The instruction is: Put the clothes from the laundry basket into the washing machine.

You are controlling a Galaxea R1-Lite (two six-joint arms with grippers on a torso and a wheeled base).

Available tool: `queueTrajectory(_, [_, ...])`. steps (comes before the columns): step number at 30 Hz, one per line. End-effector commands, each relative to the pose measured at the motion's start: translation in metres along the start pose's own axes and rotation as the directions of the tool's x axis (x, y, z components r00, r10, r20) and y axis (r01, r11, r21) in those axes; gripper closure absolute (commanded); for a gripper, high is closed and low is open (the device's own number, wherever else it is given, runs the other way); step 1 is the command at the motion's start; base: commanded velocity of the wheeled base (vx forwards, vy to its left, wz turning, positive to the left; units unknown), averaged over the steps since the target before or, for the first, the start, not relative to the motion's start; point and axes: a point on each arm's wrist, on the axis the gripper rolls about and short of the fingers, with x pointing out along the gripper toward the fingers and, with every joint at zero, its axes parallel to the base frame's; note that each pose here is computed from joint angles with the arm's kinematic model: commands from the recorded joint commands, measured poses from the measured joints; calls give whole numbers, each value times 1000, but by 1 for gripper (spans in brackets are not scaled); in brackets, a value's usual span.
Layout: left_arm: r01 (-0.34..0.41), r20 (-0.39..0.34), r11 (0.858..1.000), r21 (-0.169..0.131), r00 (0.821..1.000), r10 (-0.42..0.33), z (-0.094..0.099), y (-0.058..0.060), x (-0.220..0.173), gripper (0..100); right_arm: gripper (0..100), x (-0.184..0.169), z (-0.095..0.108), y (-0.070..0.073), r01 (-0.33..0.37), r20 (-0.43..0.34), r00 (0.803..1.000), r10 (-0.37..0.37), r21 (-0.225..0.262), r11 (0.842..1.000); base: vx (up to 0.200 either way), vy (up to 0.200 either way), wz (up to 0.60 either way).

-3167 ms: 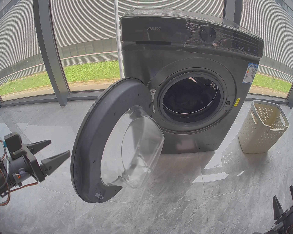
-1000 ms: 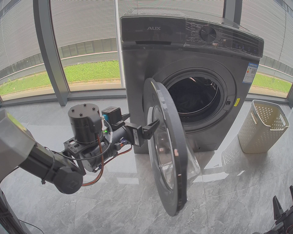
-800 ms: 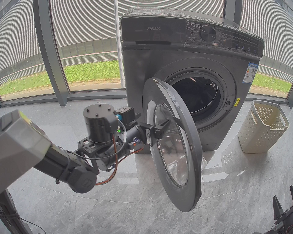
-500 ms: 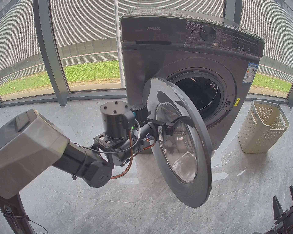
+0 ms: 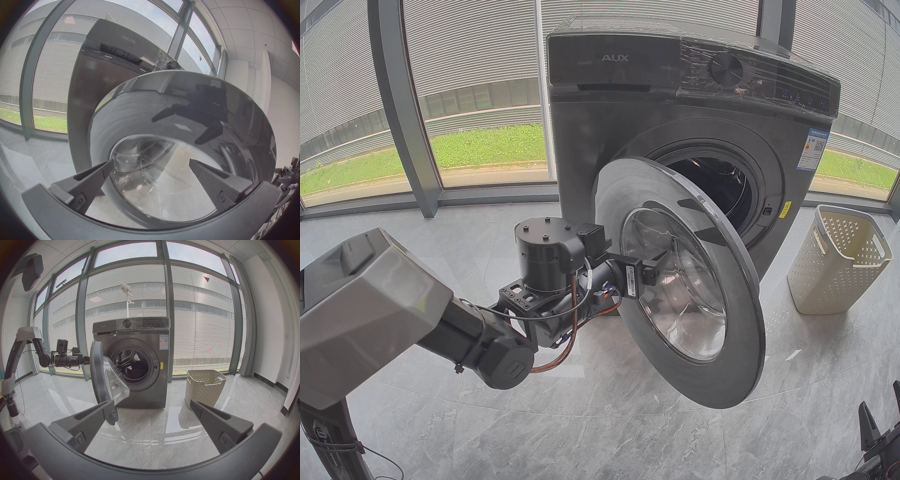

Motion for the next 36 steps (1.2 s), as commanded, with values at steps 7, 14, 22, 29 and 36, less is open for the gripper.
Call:
queueTrajectory(7, [-31,-44,999,14,999,32,28,8,-120,0,0,0,-5,0,1,-4,1000,-1,0,1000,0,0,0])
queueTrajectory(14, [-53,-20,998,29,998,54,28,16,-214,0,0,0,-5,0,1,-4,1000,-1,0,1000,0,0,0])
queueTrajectory(22, [-166,57,981,100,985,161,13,34,-307,0,0,0,-5,0,0,-2,1000,0,2,1000,0,0,0])
queueTrajectory(29, [-249,99,963,103,966,239,-13,34,-375,0,0,0,-5,0,0,-2,1000,0,2,1000,0,0,0])
queueTrajectory(36, [-371,102,920,127,927,360,-47,32,-408,0,0,0,-5,0,-2,-5,1000,2,-2,1000,0,0,0])
